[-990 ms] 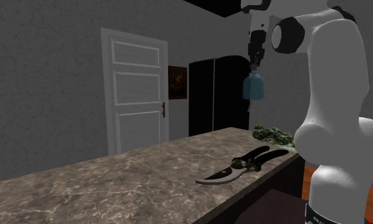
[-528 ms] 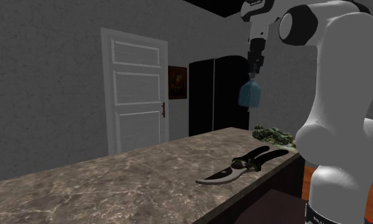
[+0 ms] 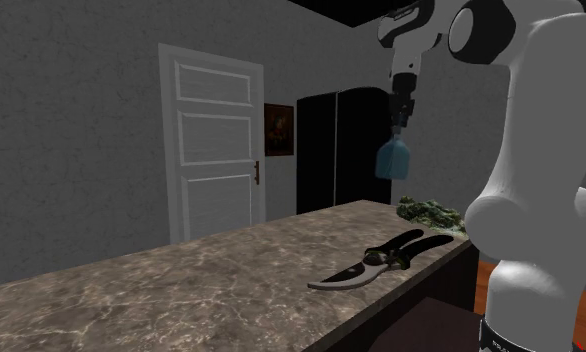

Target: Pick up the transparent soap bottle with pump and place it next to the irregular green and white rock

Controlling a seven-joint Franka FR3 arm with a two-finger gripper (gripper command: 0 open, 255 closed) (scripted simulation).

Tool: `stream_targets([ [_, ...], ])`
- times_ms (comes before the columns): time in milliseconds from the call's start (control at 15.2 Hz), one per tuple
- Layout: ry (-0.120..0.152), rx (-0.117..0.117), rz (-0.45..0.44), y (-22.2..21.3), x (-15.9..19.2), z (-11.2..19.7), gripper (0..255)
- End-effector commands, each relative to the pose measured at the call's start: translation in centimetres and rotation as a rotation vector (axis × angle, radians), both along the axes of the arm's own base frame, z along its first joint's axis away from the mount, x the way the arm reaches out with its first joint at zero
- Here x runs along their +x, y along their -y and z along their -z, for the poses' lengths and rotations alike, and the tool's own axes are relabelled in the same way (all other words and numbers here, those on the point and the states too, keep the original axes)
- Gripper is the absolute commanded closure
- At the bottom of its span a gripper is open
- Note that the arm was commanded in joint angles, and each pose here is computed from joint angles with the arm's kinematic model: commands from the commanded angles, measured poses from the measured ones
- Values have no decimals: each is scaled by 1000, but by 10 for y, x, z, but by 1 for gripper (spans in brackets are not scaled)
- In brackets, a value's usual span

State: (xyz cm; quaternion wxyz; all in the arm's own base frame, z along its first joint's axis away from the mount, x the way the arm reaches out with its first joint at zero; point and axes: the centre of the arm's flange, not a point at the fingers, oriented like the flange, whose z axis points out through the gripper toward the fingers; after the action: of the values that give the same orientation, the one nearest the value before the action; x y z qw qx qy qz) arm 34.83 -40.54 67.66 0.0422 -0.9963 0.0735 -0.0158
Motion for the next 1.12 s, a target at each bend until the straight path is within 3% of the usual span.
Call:
stream_targets([
  [0, 1, -1, 0, 0, 1, 11, 255],
  [1056, 1, -1, 0, 0, 1, 96, 255],
])
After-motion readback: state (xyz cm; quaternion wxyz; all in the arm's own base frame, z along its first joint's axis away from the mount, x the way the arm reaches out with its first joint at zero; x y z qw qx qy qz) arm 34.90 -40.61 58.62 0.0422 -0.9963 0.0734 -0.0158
